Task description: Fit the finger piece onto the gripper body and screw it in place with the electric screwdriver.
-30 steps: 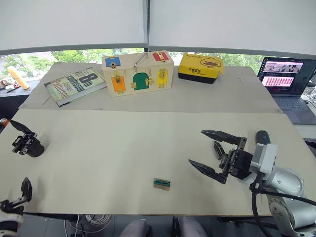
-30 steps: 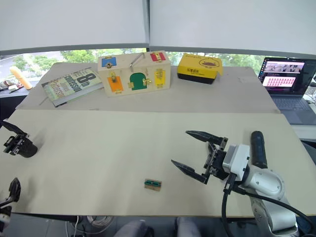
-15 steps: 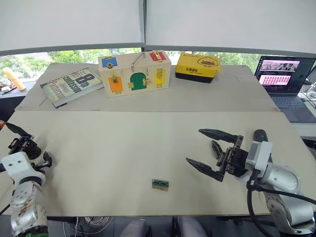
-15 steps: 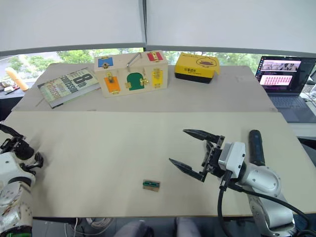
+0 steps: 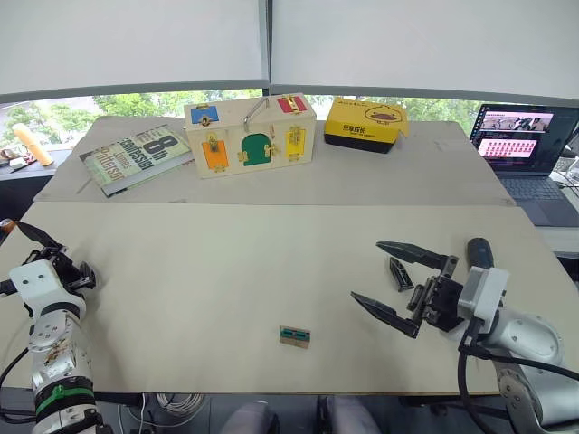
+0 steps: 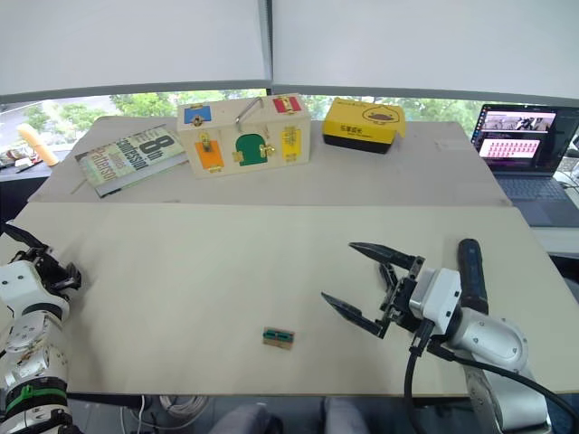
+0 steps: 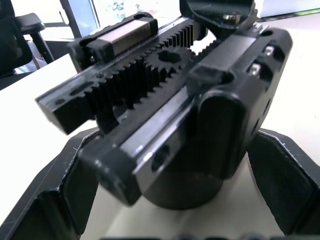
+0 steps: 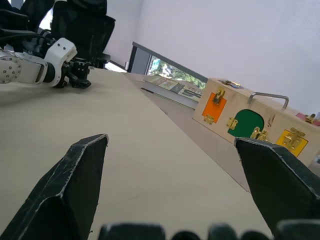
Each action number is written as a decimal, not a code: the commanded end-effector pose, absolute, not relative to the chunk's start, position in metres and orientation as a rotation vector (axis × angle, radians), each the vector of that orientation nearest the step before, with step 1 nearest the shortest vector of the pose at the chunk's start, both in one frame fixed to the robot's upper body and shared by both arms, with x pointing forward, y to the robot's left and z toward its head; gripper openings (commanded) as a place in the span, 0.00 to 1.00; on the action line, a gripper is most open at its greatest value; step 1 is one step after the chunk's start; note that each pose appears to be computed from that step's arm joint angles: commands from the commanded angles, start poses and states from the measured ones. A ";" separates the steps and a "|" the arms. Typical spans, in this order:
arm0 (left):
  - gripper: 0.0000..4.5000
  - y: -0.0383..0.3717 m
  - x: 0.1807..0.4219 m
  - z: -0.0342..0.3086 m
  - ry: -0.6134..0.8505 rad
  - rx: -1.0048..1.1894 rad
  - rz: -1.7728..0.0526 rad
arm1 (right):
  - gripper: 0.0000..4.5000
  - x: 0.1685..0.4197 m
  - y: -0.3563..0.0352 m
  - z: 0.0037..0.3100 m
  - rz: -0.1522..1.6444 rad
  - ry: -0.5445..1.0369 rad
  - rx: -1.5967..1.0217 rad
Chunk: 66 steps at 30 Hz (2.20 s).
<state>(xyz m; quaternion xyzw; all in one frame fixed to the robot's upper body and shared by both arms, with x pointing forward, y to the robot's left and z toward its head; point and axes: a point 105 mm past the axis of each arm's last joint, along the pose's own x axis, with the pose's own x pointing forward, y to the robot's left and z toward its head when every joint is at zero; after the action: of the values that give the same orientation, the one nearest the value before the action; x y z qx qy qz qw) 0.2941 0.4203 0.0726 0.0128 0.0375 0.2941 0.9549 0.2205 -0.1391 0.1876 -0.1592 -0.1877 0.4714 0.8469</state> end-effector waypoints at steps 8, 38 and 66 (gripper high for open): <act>0.53 0.414 0.292 0.083 -0.039 -0.021 0.545 | 1.00 0.210 -0.146 0.190 0.987 -0.430 -0.376; 0.53 0.079 0.299 0.098 -0.118 0.297 -0.994 | 1.00 0.178 -0.157 0.171 1.014 -0.269 -0.393; 0.99 0.118 0.299 0.057 0.136 0.285 -1.038 | 1.00 0.180 -0.160 0.179 0.982 -0.269 -0.424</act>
<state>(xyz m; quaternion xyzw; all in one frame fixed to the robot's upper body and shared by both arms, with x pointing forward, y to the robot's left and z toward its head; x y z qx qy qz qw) 0.3004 0.1031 0.0638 0.1408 0.0461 -0.5020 0.8521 0.1846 -0.1604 0.1676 -0.1886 -0.1057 0.4653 0.8583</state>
